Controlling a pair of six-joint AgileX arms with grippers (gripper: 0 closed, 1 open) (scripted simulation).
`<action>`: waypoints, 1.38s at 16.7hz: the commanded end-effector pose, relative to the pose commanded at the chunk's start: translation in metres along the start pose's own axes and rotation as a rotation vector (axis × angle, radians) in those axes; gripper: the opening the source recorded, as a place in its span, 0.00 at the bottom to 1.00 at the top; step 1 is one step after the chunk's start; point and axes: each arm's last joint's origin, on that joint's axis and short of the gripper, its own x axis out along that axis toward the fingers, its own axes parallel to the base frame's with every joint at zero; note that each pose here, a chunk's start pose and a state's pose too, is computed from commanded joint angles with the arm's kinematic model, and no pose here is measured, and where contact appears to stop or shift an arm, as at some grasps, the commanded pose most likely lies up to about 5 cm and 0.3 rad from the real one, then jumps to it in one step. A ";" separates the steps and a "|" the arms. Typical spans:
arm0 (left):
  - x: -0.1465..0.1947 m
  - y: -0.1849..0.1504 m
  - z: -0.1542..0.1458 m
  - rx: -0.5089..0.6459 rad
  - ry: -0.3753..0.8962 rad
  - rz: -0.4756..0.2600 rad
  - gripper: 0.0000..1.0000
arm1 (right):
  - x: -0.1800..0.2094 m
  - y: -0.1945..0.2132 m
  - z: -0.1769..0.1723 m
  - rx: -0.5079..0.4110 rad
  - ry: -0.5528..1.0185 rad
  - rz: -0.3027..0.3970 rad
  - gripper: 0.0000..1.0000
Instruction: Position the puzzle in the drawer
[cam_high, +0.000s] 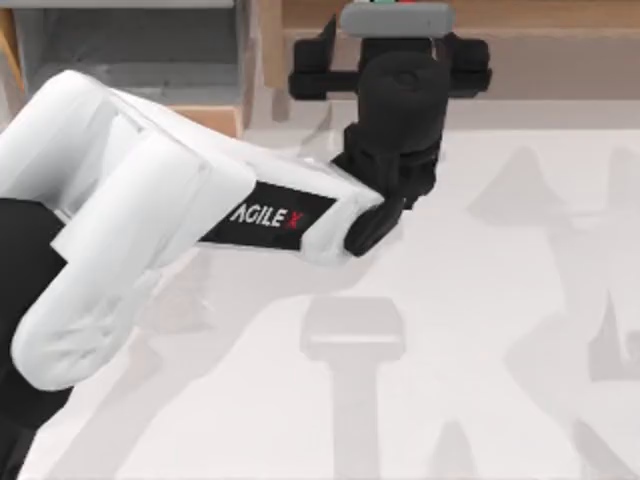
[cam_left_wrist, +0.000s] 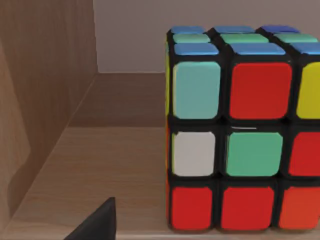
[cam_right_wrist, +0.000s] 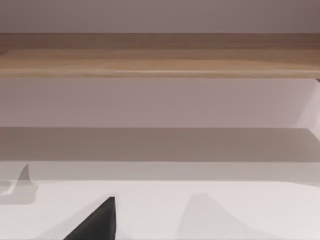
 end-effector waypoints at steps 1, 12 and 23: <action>0.001 0.002 -0.001 0.004 0.004 0.002 1.00 | 0.000 0.000 0.000 0.000 0.000 0.000 1.00; 0.058 0.000 0.000 0.000 -0.001 0.000 1.00 | 0.000 0.000 0.000 0.000 0.000 0.000 1.00; 0.060 0.000 0.000 0.000 0.000 0.000 0.47 | 0.000 0.000 0.000 0.000 0.000 0.000 1.00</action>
